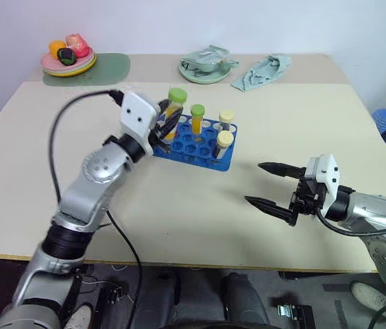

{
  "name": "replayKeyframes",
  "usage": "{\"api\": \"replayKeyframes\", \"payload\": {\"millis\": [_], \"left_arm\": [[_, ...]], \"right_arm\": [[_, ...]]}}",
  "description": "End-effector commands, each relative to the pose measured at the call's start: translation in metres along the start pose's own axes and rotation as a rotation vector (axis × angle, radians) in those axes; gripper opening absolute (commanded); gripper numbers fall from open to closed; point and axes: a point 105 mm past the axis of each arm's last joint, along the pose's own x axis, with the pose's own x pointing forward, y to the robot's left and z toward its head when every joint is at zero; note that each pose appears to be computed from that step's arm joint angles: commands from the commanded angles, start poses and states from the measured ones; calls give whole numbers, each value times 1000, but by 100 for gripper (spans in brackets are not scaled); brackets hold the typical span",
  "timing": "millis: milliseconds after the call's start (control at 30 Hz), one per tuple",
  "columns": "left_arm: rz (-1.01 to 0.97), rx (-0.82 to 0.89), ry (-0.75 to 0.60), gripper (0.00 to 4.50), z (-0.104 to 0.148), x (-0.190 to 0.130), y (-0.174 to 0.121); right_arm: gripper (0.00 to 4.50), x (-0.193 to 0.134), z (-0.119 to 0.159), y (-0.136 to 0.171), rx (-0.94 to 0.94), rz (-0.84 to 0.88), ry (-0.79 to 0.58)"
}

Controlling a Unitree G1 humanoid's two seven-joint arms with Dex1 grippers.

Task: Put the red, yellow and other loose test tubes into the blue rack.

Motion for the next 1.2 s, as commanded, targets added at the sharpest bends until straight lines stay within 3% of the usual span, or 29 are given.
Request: {"api": "replayKeyframes", "payload": {"millis": [33,533,900,1200], "left_arm": [[-2,14,-97,78,8,8,-2],[-15,-89,-156,78,-20,29,-18],[-34,-62,-105,78,-45,25,-22],[-63,-72,-96,78,-51,20,-32]], "right_arm": [[450,-7,12,-2,-45,-43,-11],[450,-19,16,-3,-21,-180,-29],[450,-21,17,-1,-26,-199,-30],[450,-21,17,-2,-33,-195,-27]]}}
